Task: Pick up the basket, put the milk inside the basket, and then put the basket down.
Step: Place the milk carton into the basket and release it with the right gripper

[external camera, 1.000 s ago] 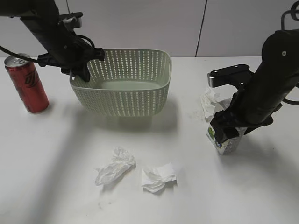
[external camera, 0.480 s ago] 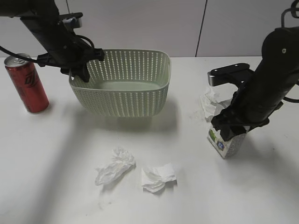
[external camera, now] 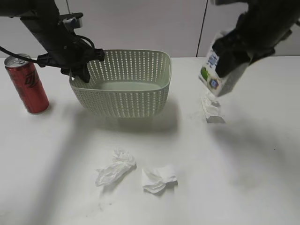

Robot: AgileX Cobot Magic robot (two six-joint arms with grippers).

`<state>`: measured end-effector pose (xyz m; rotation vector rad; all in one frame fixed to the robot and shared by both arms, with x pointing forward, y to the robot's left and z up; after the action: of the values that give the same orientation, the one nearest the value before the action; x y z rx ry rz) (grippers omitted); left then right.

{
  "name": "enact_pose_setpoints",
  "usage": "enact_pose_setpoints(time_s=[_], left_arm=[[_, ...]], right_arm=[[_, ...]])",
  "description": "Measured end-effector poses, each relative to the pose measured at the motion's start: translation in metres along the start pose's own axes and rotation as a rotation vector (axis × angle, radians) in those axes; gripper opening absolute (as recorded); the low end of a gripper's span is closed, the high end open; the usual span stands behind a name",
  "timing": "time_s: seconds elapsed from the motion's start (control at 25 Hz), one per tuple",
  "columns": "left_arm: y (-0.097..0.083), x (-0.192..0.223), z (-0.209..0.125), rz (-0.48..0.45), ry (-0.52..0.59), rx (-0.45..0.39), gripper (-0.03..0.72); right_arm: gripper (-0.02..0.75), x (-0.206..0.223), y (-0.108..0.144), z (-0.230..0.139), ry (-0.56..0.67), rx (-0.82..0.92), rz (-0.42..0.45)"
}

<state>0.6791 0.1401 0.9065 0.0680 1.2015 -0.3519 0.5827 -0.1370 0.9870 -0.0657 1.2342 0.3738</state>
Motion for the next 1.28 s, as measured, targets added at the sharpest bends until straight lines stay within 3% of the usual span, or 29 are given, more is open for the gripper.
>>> enact_pose_setpoints(time_s=[0.28,0.48,0.6,0.88,1.08,1.28], left_arm=[[0.000,0.000,0.000,-0.001,0.003,-0.001,0.000],[0.000,0.000,-0.001,-0.001,0.004,-0.001,0.000],[0.000,0.000,-0.001,-0.001,0.005,-0.001,0.000],[0.000,0.000,0.000,-0.001,-0.001,-0.001,0.000],[0.001,0.000,0.000,0.006,0.002,0.009,0.000],[0.002,0.001,-0.001,0.015,0.009,0.017,0.000]], right_arm=[[0.321,-0.031,0.055,0.064,-0.157,-0.119,0.097],[0.321,-0.001,0.103,0.092,-0.163,-0.223,0.133],[0.321,0.034,0.118,0.097,-0.131,-0.263,0.124],[0.321,0.123,0.108,0.082,0.009,-0.288,0.055],[0.328,0.134,0.109,0.085,-0.006,-0.282,0.063],[0.553,0.115,0.115,0.097,-0.067,-0.281,0.080]])
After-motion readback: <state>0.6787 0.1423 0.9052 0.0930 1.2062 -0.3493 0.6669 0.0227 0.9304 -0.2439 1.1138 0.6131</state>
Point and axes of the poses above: a point on each arm's last joint axis where the gripper is mounted, x pointing out along that axis toward the gripper, y along the wrist's bending axis when the last joint is at zero, z = x × y, the point moved 7 cm from there along x, pointing out along that axis toward the gripper, and after that the axes turned 8 degrees about x, right-handed, at the moved point
